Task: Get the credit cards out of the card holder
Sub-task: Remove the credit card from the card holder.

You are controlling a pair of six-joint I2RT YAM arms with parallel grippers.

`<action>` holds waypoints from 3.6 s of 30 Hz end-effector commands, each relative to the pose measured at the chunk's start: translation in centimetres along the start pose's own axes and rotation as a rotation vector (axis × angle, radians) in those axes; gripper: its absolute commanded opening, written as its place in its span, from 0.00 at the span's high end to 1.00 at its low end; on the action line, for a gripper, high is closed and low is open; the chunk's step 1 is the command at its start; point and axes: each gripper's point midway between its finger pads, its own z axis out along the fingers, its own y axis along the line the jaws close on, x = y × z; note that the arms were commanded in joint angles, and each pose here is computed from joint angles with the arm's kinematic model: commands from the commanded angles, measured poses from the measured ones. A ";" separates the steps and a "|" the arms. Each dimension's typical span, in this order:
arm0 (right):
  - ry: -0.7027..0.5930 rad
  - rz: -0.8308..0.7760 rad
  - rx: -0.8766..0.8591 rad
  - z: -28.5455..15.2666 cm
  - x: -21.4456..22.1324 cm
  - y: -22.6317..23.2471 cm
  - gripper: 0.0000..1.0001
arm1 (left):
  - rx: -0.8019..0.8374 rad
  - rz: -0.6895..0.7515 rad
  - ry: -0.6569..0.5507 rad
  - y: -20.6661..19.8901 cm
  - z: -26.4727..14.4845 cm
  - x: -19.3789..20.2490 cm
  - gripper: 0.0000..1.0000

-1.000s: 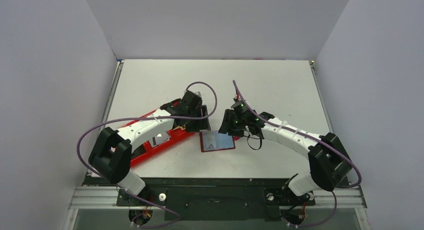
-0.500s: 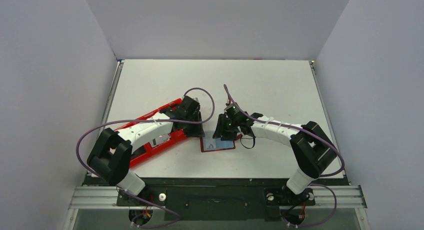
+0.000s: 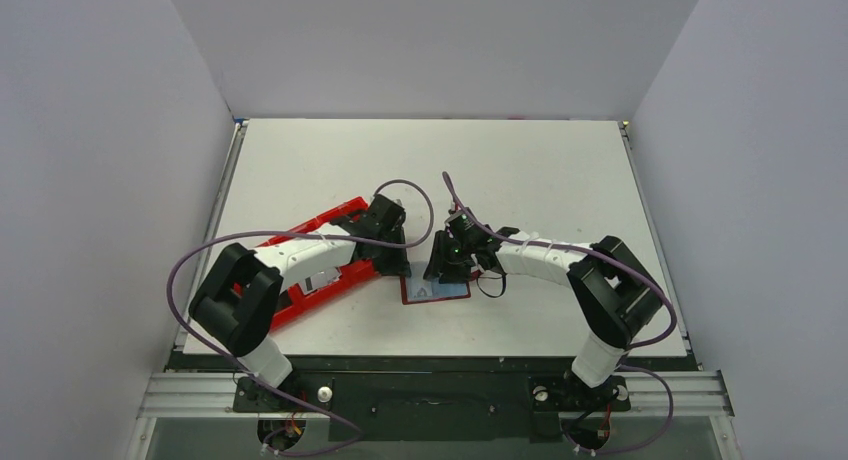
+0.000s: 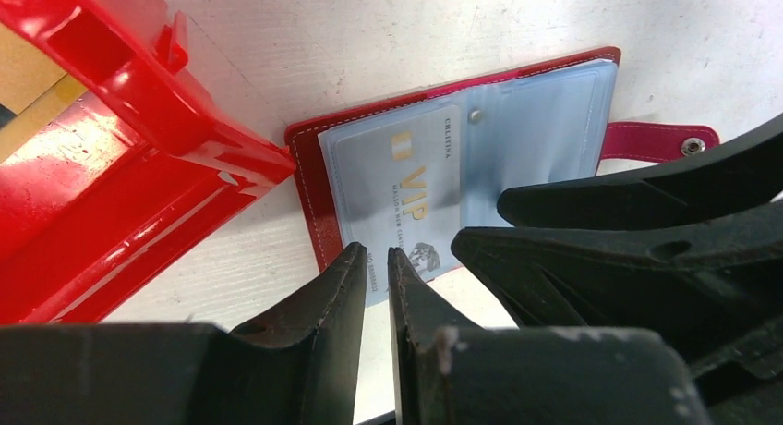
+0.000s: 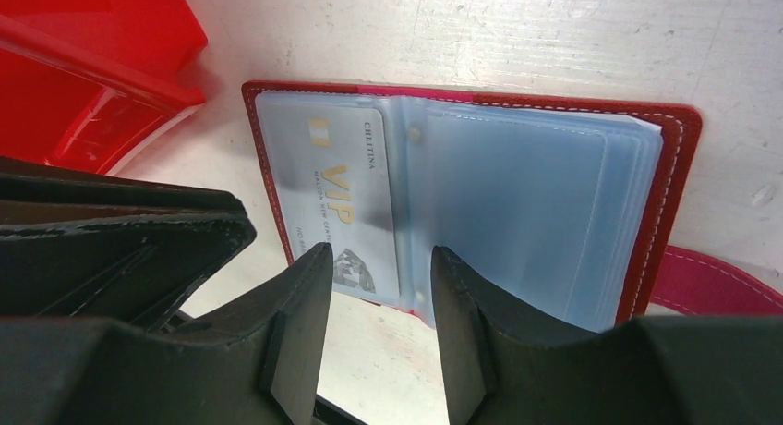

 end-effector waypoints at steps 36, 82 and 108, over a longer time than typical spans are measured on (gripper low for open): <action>-0.046 0.211 -0.238 0.8 -1.5 -1.4 0.67 | -0.035 -0.013 0.064 0.5 4.1 2.1 0.98; -0.115 0.392 -0.404 0.2 -2.8 -2.5 1.00 | -0.124 -0.036 0.087 2.9 4.0 2.9 1.00; -0.114 0.377 -0.419 -0.3 -2.8 -2.4 0.84 | -0.135 -0.033 0.095 3.4 4.5 3.1 1.00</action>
